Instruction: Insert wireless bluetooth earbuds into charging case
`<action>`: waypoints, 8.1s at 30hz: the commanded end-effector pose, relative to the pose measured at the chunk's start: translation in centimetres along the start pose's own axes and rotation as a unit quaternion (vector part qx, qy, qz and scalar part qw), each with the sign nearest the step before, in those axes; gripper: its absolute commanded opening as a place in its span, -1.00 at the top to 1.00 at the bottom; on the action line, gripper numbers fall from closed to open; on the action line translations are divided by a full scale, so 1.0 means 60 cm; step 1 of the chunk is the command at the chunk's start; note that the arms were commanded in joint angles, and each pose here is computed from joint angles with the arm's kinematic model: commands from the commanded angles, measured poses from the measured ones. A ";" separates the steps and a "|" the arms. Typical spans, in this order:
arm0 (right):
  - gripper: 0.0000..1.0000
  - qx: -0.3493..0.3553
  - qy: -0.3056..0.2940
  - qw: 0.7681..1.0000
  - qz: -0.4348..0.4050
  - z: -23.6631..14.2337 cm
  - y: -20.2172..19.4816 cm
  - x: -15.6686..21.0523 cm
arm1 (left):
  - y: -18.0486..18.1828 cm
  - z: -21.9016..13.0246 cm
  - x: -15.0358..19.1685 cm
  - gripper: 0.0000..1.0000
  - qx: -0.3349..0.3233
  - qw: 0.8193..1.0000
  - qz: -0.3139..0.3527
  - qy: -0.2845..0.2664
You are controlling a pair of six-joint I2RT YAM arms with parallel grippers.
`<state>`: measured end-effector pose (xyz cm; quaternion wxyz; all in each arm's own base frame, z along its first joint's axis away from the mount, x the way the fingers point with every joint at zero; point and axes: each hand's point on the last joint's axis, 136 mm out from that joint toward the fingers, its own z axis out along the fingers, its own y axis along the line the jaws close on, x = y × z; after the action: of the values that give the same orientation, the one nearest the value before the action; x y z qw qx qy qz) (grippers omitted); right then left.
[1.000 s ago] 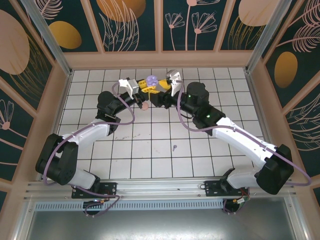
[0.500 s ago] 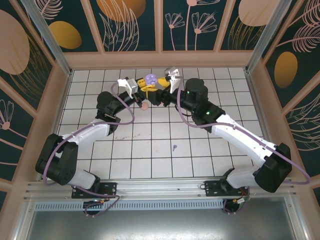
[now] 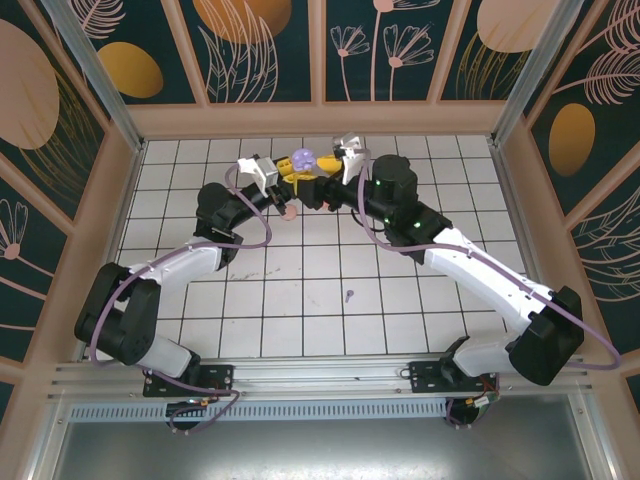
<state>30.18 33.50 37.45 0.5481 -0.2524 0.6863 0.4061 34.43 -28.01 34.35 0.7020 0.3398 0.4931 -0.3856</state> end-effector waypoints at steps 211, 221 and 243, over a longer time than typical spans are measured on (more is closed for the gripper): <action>0.73 0.142 -0.004 0.987 0.081 -0.016 -0.073 -0.069 | -0.049 -0.045 0.043 1.00 0.037 0.996 0.071 0.046; 0.73 0.097 0.018 0.994 0.053 0.001 -0.031 -0.054 | -0.039 -0.030 0.045 1.00 0.040 0.995 0.067 0.055; 0.80 0.095 0.078 0.991 0.046 0.002 -0.022 0.025 | -0.040 -0.026 0.034 1.00 0.043 0.995 0.071 0.052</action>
<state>31.11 33.11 35.93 0.4929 -0.1903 0.7741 0.3488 32.53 -27.88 30.30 0.6768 0.4102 0.5097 -0.3375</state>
